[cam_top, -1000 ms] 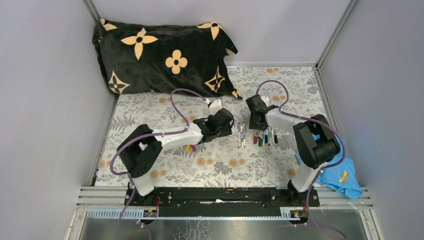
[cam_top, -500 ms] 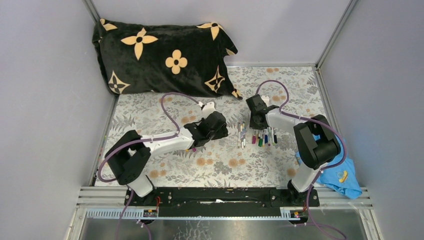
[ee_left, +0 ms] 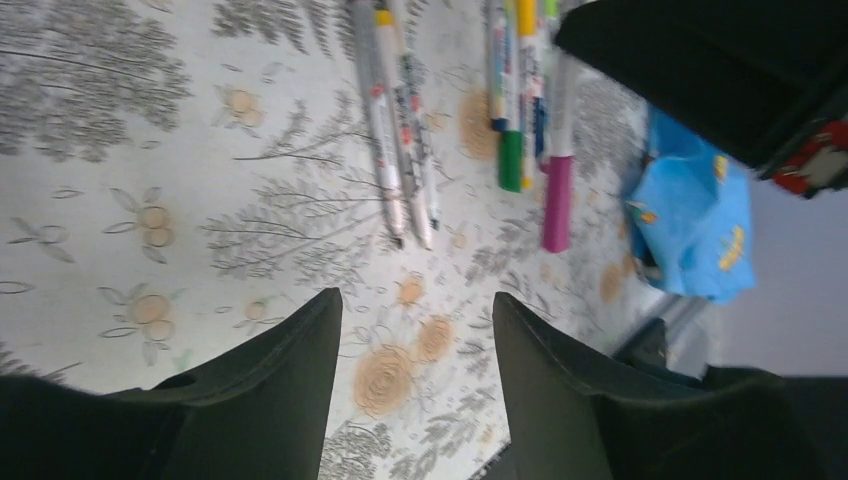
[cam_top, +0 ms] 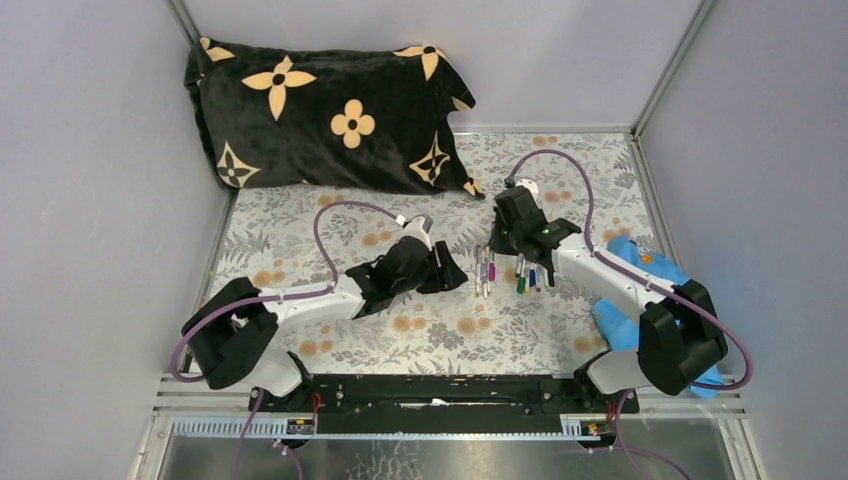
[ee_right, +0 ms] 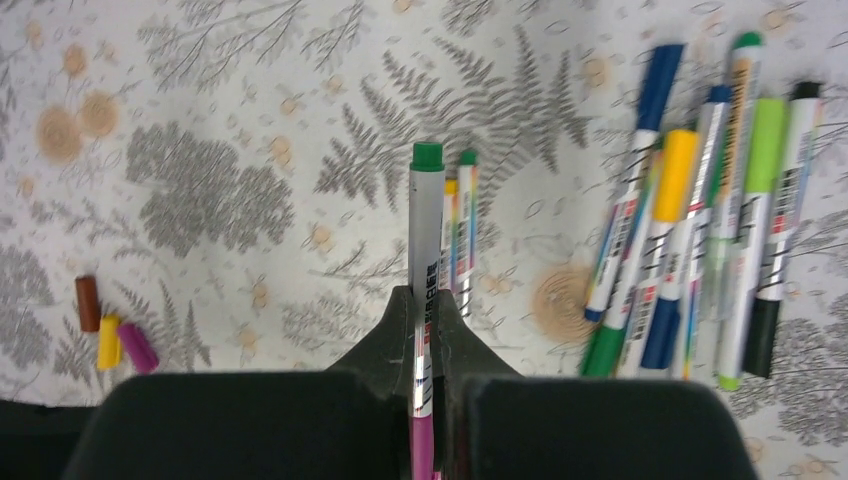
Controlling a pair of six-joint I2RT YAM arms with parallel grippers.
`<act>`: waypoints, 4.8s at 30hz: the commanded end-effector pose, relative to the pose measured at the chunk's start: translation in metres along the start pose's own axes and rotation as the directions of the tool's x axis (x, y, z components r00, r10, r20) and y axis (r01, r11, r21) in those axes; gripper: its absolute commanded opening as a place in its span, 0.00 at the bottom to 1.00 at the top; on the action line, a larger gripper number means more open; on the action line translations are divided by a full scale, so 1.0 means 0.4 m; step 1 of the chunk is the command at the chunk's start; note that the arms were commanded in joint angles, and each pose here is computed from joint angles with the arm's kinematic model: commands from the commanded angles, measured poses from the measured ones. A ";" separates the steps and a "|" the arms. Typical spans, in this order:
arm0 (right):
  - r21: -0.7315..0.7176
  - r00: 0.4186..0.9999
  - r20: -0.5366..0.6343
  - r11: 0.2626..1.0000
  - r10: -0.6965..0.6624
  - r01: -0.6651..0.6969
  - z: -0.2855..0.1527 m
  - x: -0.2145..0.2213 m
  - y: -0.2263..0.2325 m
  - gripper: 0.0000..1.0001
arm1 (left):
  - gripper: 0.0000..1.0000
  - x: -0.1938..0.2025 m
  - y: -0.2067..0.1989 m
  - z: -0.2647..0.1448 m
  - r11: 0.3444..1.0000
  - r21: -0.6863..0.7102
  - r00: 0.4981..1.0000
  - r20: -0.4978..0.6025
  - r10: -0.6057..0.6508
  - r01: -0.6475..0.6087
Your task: Open the pen caps
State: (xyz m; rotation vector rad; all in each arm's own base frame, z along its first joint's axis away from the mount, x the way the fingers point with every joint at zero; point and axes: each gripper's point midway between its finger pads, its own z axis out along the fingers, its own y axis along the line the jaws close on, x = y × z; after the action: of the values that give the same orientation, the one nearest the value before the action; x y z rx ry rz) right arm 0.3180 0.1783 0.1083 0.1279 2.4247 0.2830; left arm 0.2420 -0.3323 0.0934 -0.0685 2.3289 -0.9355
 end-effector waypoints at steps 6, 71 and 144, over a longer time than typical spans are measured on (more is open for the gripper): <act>-0.117 1.000 0.028 0.993 0.005 -0.002 -0.069 0.013 0.132 0.00 | 0.63 -0.002 -0.137 -0.064 0.959 0.282 1.000 0.000 -0.030 0.029; -0.199 0.999 0.051 0.980 -0.010 0.020 -0.103 0.098 0.239 0.25 | 0.00 0.009 -0.213 -0.115 0.924 0.370 0.995 -0.036 -0.088 0.095; 0.087 0.992 0.009 0.989 -0.124 0.123 0.008 0.045 0.034 0.00 | 0.14 -0.087 0.412 -0.165 0.770 -0.605 0.979 0.154 -0.134 0.200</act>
State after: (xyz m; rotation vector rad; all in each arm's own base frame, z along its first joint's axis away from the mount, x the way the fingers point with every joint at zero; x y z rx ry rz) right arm 0.3087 0.2002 0.1105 0.0098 2.3891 0.1509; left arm 0.2561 -0.1642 0.0377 -0.6234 2.4535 -0.1864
